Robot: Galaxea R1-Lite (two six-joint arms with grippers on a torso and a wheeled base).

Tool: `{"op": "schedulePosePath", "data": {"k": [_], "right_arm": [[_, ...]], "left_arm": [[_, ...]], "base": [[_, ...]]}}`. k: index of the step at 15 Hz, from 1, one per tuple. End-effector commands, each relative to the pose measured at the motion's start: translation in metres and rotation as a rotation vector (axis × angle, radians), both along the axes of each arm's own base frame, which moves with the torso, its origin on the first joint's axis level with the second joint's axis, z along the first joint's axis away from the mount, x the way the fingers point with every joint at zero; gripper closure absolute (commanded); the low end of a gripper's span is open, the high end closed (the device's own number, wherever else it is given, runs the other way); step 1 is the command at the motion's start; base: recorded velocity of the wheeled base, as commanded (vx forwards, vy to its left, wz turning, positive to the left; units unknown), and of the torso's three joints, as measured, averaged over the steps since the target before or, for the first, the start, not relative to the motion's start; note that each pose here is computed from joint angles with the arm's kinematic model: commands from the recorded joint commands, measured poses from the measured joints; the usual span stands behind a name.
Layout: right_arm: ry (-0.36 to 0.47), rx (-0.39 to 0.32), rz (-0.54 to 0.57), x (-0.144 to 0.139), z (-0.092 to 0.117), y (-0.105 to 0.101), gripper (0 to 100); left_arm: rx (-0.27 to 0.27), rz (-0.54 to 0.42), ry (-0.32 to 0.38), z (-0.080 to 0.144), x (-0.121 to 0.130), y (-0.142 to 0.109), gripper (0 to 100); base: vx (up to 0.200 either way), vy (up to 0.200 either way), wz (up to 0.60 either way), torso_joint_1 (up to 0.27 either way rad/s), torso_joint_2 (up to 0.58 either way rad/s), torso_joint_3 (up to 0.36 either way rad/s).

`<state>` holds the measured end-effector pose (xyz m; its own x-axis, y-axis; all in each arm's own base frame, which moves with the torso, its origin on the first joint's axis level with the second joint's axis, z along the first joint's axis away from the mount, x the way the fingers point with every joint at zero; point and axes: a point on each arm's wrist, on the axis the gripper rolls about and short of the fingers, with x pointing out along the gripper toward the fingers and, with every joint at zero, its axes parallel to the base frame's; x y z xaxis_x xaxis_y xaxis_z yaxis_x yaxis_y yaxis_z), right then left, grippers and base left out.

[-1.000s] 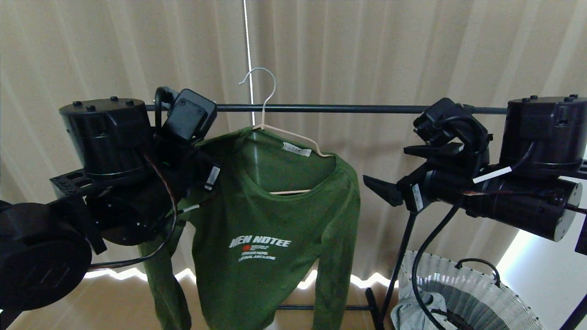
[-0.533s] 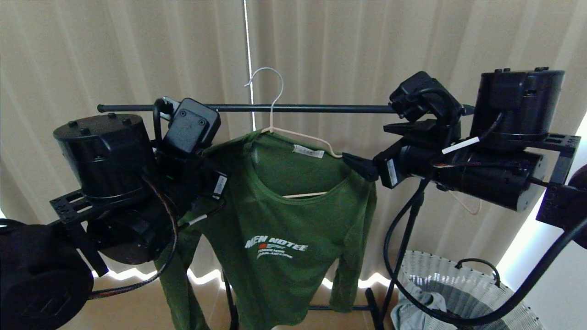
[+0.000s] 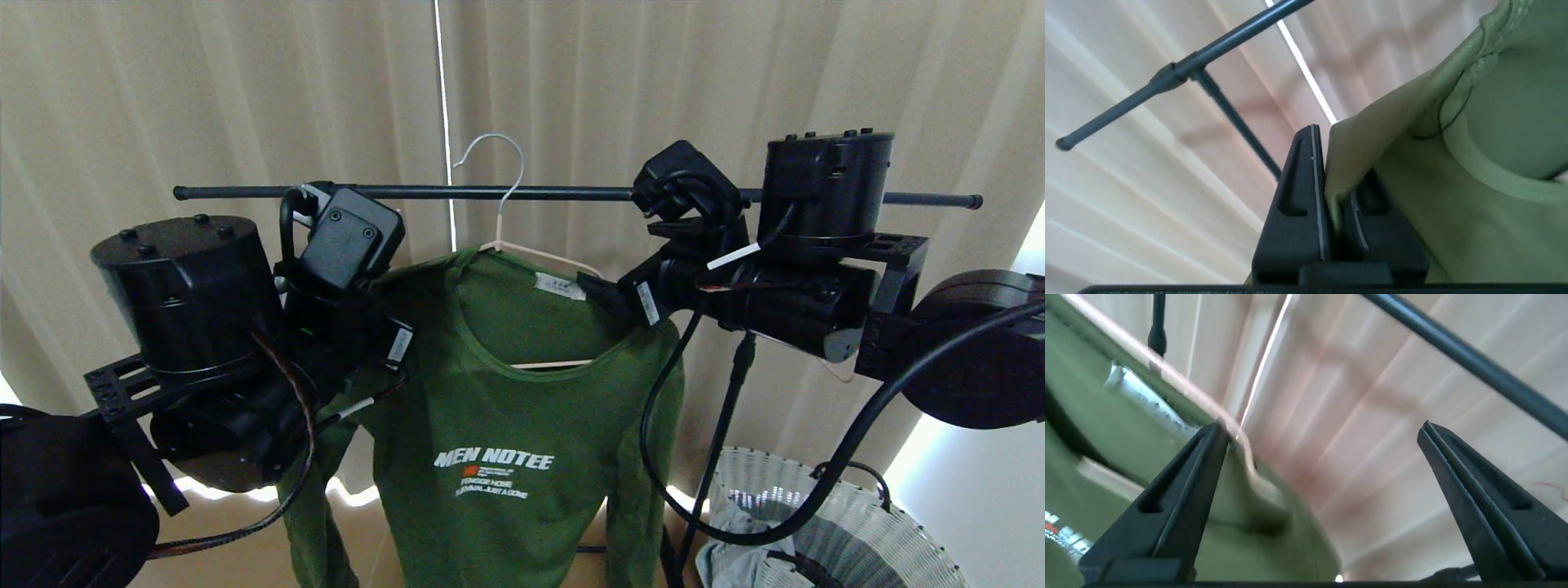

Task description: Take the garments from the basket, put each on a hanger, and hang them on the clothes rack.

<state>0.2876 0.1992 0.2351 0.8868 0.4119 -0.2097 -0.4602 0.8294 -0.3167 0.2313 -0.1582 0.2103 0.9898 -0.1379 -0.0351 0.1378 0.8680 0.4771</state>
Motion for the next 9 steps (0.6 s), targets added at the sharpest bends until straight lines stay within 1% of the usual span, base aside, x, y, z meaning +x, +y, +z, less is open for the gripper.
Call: {"op": "schedulePosePath", "data": {"k": [1,2,5,8,9], "right_arm": [[0.011,-0.008,0.0,0.0035,-0.0056,0.0024,0],[0.013,-0.009,0.0,0.0038,-0.0062,0.0026,0],[0.011,-0.008,0.018,-0.0002,-0.0056,0.0077,0],[0.01,-0.011,0.022,-0.0012,-0.0052,0.0083,0],[0.011,-0.015,0.023,-0.0014,-0.0064,0.0082,0]], "left_arm": [[-0.005,-0.022,-0.006,0.0021,-0.0044,-0.0046,100],[-0.008,-0.039,-0.011,0.0038,-0.0082,-0.0076,100],[-0.01,-0.05,-0.015,0.005,-0.0094,-0.0106,100],[0.002,-0.07,-0.014,0.0042,-0.0096,-0.0114,100],[-0.001,-0.095,-0.017,0.0054,-0.0101,-0.0116,100]], "base": [[0.0,0.0,0.0,0.0,0.0,0.0],[0.0,0.0,0.0,0.0,0.0,0.0],[0.0,0.0,0.0,0.0,0.0,0.0],[0.0,0.0,0.0,0.0,0.0,0.0],[0.0,0.0,0.0,0.0,0.0,0.0]]}}
